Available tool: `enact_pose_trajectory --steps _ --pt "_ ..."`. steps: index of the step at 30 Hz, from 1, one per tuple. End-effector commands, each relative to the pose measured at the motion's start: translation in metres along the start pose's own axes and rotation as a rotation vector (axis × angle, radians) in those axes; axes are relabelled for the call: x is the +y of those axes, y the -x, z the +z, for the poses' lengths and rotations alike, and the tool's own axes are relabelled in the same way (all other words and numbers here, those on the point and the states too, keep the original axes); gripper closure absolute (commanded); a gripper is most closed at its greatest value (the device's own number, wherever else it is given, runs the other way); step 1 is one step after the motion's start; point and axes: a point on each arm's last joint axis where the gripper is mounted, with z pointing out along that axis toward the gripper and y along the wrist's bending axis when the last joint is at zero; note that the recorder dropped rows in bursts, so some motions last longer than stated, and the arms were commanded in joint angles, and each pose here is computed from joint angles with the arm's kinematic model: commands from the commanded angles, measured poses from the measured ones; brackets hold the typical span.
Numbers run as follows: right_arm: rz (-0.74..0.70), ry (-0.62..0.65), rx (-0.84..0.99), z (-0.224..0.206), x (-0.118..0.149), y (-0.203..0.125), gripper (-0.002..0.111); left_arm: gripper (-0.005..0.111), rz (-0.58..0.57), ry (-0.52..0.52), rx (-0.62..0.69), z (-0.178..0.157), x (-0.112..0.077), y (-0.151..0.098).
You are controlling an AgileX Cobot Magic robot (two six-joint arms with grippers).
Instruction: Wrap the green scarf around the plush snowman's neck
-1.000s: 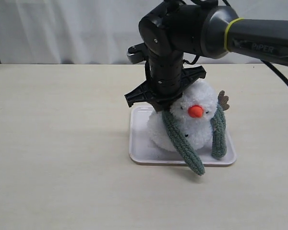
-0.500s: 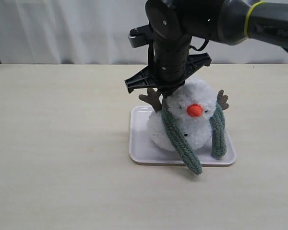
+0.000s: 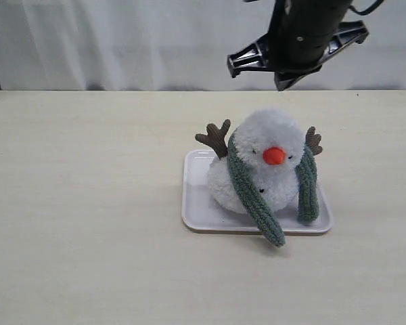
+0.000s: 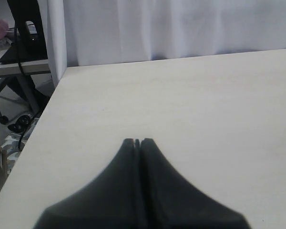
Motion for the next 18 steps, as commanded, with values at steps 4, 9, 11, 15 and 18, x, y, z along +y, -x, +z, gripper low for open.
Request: enact_pose_trajectory --steps 4,9,11,15,18 --pt "0.067 0.138 0.002 0.021 -0.05 -0.028 0.104 0.107 -0.003 0.001 -0.012 0.0 0.0 0.001" --pt "0.075 0.238 0.062 0.05 -0.066 -0.058 0.104 0.107 -0.003 0.001 -0.012 0.0 0.0 0.001" --pt "0.085 0.266 0.088 0.068 -0.076 -0.076 0.104 0.107 -0.003 0.001 -0.012 0.0 0.0 0.001" --pt "0.067 0.33 0.055 0.095 -0.076 -0.106 0.104 0.107 -0.003 0.001 -0.012 0.0 0.0 0.001" --pt "0.083 0.328 0.028 0.1 -0.075 -0.109 0.104 0.107 -0.003 0.001 -0.012 0.0 0.0 0.001"
